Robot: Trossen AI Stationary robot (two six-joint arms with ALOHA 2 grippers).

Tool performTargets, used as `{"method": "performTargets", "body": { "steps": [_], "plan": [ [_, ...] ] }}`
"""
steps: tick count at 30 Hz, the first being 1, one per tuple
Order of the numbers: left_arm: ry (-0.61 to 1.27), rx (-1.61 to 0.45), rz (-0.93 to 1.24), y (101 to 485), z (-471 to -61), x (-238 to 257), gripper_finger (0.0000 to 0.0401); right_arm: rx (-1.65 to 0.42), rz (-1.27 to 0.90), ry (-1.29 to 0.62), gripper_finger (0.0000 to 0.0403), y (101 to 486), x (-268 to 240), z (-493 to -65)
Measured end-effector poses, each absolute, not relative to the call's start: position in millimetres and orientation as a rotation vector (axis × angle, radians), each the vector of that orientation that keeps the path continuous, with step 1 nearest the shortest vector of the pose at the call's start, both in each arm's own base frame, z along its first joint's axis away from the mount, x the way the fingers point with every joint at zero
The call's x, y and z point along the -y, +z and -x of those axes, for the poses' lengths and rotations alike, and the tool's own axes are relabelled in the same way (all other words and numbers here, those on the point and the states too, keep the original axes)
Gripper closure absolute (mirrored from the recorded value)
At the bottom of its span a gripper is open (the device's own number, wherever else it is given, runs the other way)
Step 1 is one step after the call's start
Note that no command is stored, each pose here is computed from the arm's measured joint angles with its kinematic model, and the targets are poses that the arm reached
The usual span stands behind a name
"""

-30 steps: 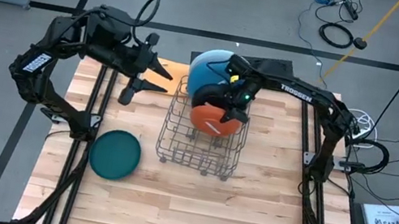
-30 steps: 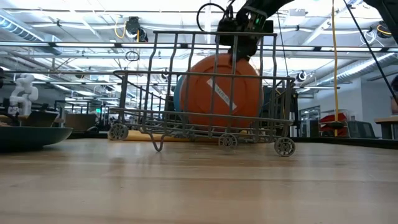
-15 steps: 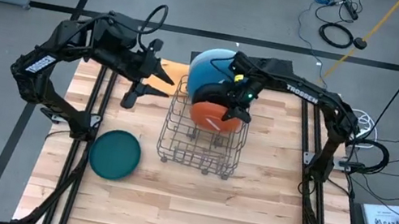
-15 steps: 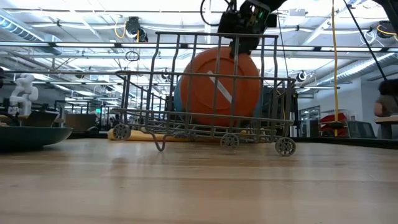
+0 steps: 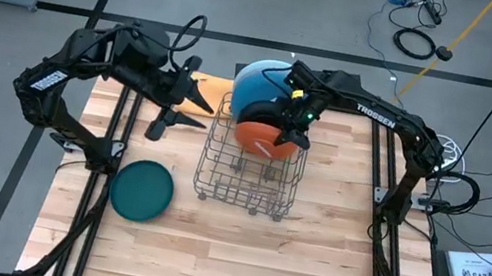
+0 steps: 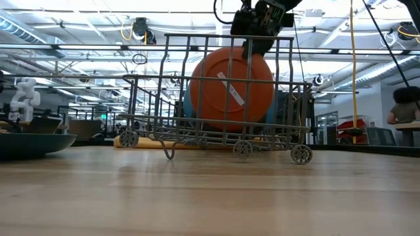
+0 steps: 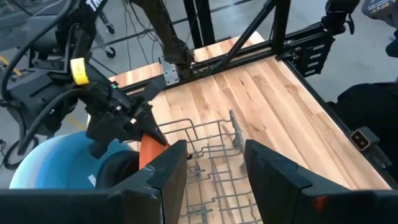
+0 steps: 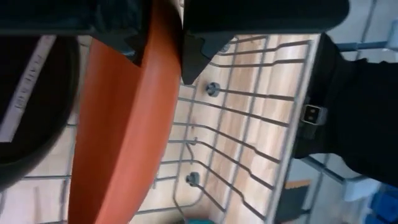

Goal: Sort dishes
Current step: Put the orange plate into the dish rack

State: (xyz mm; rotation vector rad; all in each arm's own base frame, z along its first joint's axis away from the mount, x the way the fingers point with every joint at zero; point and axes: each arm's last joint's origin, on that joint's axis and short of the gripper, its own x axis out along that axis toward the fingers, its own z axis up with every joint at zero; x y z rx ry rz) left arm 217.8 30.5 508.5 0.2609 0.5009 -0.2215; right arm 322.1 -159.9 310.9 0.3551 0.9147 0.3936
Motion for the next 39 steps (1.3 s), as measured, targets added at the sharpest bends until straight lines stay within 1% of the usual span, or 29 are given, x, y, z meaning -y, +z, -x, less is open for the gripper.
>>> {"method": "performTargets", "body": {
  "steps": [3,16,23,28,31,39],
  "plan": [
    [-0.231,-0.5,-0.264,508.5,-218.1,-28.4,0.0237,-0.907,-0.385,0.419,0.0387,311.2,158.3,-321.6],
    [-0.233,-0.499,-0.267,508.6,-218.3,-26.9,0.0238,-0.91,-0.387,0.437,0.0388,310.2,154.5,-323.8],
    [-0.232,-0.499,-0.267,508.6,-218.4,-27.0,0.0238,-0.955,-0.409,0.436,0.0388,297.3,153.5,-332.1],
    [-0.23,-0.5,-0.267,508.6,-218.4,-27.1,0.0238,-0.968,-0.385,0.396,0.0386,294.0,153.8,-337.1],
    [-0.23,-0.501,-0.267,508.5,-218.3,-27.1,0.0238,-0.976,-0.384,0.358,0.0371,294.0,155.0,-338.2],
    [-0.23,-0.504,-0.266,508.3,-218.1,-27.1,0.0238,-1.04,-0.33,0.244,0.0301,292.5,155.5,-338.9]
  ]
}}
